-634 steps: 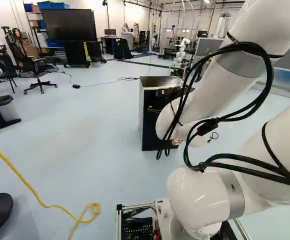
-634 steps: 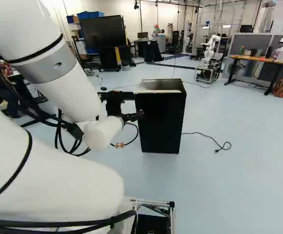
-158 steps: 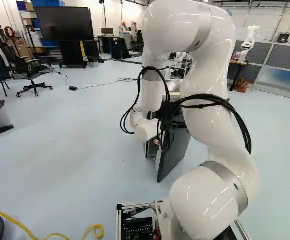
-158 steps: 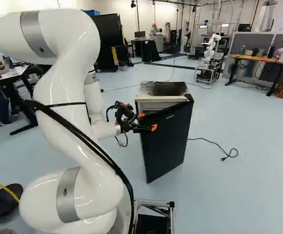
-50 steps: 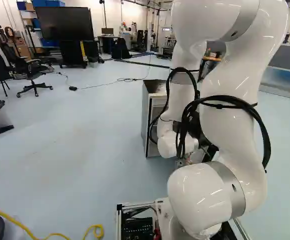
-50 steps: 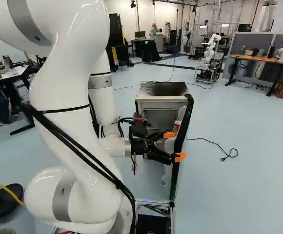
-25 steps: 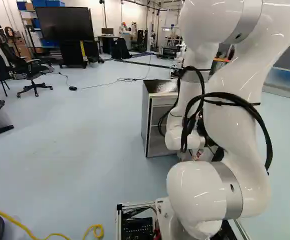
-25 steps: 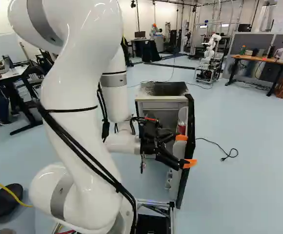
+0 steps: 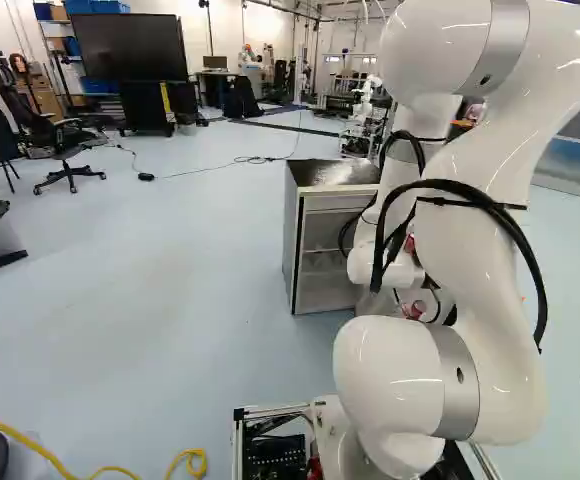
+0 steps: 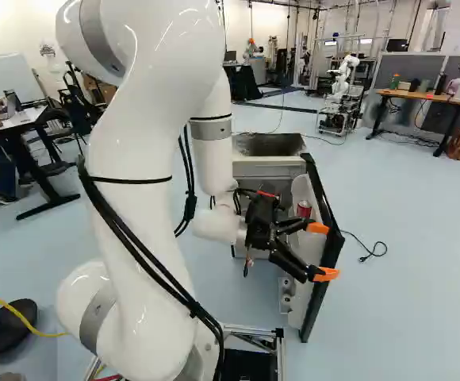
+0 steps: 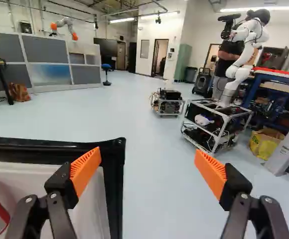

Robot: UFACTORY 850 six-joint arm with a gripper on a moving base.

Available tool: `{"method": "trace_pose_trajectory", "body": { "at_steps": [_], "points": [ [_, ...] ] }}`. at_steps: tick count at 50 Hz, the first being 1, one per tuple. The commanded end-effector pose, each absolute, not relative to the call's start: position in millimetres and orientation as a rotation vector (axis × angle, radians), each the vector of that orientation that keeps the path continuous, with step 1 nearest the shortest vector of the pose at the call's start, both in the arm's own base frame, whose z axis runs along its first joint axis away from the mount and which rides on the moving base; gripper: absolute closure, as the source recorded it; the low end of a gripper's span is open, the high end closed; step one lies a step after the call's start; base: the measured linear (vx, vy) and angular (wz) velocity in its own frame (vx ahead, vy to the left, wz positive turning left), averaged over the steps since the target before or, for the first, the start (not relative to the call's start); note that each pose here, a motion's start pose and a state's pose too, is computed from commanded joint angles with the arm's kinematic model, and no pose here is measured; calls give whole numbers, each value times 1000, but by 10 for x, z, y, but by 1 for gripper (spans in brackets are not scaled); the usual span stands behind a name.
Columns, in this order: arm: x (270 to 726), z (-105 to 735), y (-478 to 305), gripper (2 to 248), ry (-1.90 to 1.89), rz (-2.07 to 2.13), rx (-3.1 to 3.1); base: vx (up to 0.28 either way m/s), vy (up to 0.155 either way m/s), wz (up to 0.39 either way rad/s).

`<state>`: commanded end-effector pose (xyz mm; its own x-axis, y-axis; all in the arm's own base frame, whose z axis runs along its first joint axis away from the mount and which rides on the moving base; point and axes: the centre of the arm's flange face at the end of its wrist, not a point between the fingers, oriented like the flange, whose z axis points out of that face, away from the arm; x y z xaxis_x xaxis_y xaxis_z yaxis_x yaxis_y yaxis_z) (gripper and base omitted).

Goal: Grab a drink from the fridge

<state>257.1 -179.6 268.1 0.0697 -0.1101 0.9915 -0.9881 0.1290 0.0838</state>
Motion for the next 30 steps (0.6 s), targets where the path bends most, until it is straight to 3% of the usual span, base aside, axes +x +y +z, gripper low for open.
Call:
{"method": "trace_pose_trajectory", "body": {
  "at_steps": [30],
  "points": [
    [2750,2662,-2476,3,-1401,947,1044,0,0,0]
  ]
}}
